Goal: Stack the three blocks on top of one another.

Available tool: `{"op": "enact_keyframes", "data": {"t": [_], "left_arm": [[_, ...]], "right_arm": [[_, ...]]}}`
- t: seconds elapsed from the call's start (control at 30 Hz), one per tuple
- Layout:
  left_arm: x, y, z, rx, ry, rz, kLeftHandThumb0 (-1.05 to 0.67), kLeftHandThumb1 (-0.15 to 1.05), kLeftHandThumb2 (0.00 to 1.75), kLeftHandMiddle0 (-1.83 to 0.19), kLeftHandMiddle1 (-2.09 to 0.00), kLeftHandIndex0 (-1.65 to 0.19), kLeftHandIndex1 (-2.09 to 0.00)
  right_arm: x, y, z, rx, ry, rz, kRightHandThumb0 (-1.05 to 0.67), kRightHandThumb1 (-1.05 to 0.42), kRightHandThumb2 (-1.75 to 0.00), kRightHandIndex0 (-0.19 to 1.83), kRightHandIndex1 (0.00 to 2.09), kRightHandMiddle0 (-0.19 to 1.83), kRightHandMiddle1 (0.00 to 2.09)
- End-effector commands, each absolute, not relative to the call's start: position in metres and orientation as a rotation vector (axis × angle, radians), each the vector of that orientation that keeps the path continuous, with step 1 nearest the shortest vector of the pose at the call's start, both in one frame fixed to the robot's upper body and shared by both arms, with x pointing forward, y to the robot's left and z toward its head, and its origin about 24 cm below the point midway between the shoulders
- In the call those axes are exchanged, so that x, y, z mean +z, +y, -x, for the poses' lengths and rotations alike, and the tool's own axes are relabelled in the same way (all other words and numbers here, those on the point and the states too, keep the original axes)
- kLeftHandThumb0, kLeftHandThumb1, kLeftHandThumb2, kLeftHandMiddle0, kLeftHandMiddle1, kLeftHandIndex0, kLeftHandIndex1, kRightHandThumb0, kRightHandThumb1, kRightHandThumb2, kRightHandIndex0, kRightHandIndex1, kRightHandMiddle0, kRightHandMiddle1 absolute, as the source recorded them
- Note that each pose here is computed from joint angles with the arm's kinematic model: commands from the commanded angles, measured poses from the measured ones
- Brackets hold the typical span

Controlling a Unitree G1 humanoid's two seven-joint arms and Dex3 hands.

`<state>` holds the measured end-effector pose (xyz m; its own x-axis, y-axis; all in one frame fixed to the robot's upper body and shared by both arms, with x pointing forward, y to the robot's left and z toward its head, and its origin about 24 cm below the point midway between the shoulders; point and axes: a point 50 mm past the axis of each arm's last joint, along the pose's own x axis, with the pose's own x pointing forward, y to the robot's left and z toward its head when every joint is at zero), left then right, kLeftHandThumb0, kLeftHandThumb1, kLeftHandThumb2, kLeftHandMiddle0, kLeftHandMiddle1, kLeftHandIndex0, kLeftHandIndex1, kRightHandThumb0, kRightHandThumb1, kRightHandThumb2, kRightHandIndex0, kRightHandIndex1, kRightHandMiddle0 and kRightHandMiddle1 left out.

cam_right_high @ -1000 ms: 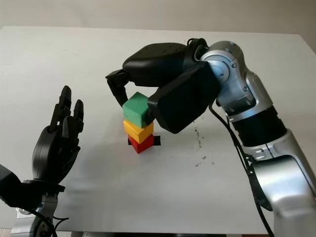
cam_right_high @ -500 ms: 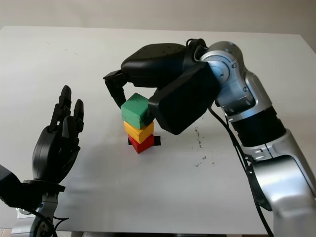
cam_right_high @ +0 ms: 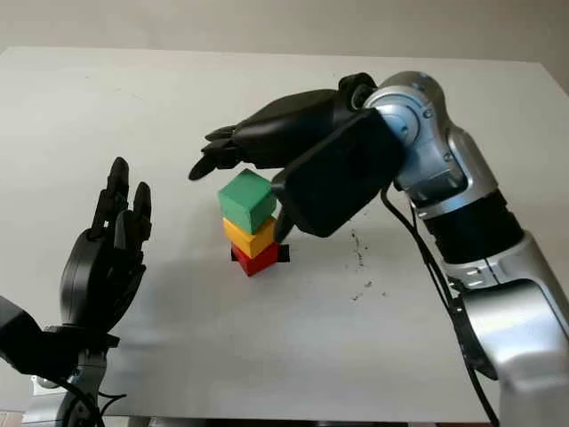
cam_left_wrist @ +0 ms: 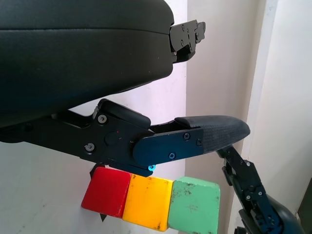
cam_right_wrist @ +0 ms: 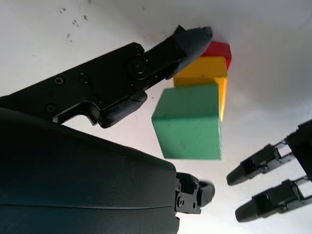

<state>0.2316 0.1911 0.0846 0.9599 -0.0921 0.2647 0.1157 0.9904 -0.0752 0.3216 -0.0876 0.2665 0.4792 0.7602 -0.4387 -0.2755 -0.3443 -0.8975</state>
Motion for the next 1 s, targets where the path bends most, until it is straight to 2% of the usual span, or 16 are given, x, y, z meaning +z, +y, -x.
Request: {"op": "enact_keyframes", "data": {"t": [0.0,0.1,0.17,0.27,0.4,0.5,0.6,0.7,0.83,0.97], "left_arm": [[0.085,0.190,-0.230,-0.108,-0.274,0.095,-0.74,1.05,0.56,0.19,0.00,0.19,0.00],[0.085,0.191,-0.230,-0.108,-0.274,0.097,-0.74,1.05,0.56,0.19,0.00,0.19,0.00],[0.085,0.191,-0.230,-0.105,-0.279,0.101,-0.73,1.05,0.56,0.19,0.00,0.19,0.00],[0.086,0.194,-0.231,-0.096,-0.279,0.093,-0.73,1.05,0.57,0.19,0.00,0.19,0.00],[0.087,0.199,-0.233,-0.092,-0.271,0.073,-0.74,1.05,0.58,0.19,0.00,0.19,0.00],[0.089,0.204,-0.235,-0.092,-0.277,0.062,-0.72,1.05,0.60,0.19,0.00,0.19,0.00],[0.091,0.209,-0.240,-0.088,-0.286,0.080,-0.72,1.05,0.59,0.19,0.00,0.19,0.00],[0.093,0.214,-0.244,-0.087,-0.300,0.082,-0.71,1.05,0.57,0.19,0.00,0.19,0.00],[0.098,0.217,-0.251,-0.066,-0.311,0.091,-0.71,1.05,0.57,0.19,0.00,0.19,0.00],[0.103,0.217,-0.262,-0.069,-0.337,0.100,-0.71,1.05,0.56,0.19,0.00,0.19,0.00]], "right_arm": [[0.277,-0.089,-0.318,1.113,-0.467,1.592,-0.86,-0.84,-0.05,-0.19,0.00,-0.19,0.00],[0.283,-0.093,-0.317,1.092,-0.480,1.559,-0.89,-0.86,-0.06,-0.19,0.00,-0.19,0.00],[0.288,-0.099,-0.317,1.058,-0.496,1.465,-0.90,-0.88,-0.07,-0.19,0.00,-0.19,0.00],[0.297,-0.115,-0.318,0.941,-0.513,1.274,-0.86,-1.01,-0.10,-0.19,0.00,-0.19,0.00],[0.286,-0.146,-0.329,0.724,-0.501,0.979,-0.78,-1.05,-0.22,-0.19,0.00,-0.19,0.00],[0.268,-0.167,-0.335,0.597,-0.474,0.849,-0.71,-1.05,-0.34,-0.18,0.02,-0.15,0.02],[0.242,-0.185,-0.338,0.483,-0.421,0.732,-0.75,-1.05,-0.51,-0.09,0.07,-0.04,0.08],[0.214,-0.194,-0.336,0.428,-0.337,0.558,-0.72,-1.05,-0.57,-0.12,0.05,-0.08,0.06],[0.180,-0.194,-0.329,0.366,-0.226,0.381,-0.71,-1.05,-0.68,-0.14,0.04,-0.12,0.04],[0.150,-0.183,-0.319,0.317,-0.135,0.195,-0.75,-1.05,-0.74,-0.18,0.01,-0.17,0.01]]}}
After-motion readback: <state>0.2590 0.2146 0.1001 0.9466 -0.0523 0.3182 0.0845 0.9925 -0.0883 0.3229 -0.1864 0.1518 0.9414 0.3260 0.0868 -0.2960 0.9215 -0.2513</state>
